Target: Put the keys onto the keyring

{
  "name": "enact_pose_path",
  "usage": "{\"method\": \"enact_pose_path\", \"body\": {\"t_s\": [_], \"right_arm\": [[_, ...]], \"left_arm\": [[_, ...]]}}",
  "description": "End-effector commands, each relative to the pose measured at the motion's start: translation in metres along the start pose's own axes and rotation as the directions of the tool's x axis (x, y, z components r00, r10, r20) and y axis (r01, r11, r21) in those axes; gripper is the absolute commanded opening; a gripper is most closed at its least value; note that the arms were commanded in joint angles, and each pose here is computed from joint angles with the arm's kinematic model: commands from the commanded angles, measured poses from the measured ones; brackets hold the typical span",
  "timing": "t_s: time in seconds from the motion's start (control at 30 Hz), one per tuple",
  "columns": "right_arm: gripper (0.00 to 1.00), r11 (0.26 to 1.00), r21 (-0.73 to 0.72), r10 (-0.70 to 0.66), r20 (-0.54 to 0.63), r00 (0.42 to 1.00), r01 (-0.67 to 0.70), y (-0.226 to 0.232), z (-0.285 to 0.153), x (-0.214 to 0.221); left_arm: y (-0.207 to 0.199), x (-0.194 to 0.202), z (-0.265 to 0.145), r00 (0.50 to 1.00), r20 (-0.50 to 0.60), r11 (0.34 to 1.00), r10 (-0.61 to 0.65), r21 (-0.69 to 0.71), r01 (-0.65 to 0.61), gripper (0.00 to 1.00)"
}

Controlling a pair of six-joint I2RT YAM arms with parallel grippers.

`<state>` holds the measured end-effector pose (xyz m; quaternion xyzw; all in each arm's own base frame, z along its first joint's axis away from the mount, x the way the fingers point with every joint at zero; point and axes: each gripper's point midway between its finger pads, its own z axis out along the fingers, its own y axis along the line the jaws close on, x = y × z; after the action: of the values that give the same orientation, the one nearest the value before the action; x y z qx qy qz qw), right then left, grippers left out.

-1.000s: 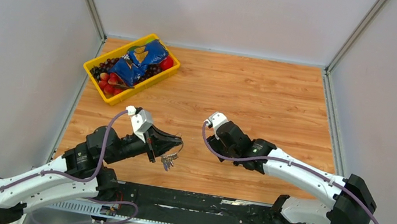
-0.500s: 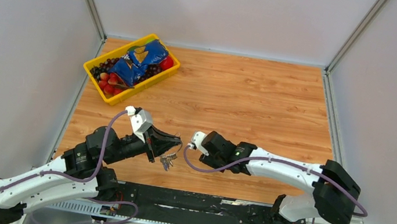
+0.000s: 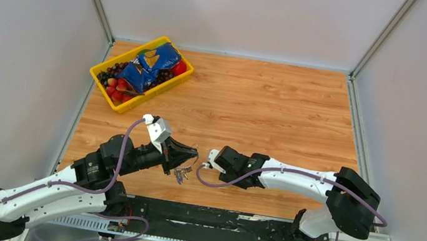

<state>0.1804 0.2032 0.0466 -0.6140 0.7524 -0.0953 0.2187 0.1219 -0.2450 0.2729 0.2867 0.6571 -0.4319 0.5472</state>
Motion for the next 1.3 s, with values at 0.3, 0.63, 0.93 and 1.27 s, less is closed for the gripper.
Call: {"method": "enact_pose_path", "body": {"t_s": [0.3,0.63,0.93,1.27], "right_arm": [[0.55,0.997,0.016,-0.078,-0.077,0.994,0.079,0.002,0.009,0.021],[0.52,0.994,0.032,-0.099,-0.074,0.992,0.102,0.003,0.014,0.029],[0.40,0.994,0.027,-0.105,-0.082,0.991,0.107,0.005,0.018,0.031],[0.00,0.994,0.044,-0.094,-0.102,0.990,0.099,0.001,0.022,0.035]], "left_arm": [[-0.013,-0.029,0.002,0.998,0.065,0.999,0.016,0.048,-0.019,0.00],[-0.012,-0.027,0.004,0.998,0.058,0.999,0.019,0.041,-0.022,0.00],[-0.010,-0.026,0.005,0.998,0.054,0.999,0.023,0.037,-0.025,0.00],[-0.009,-0.025,0.004,0.998,0.054,0.999,0.028,0.029,-0.029,0.00]]}}
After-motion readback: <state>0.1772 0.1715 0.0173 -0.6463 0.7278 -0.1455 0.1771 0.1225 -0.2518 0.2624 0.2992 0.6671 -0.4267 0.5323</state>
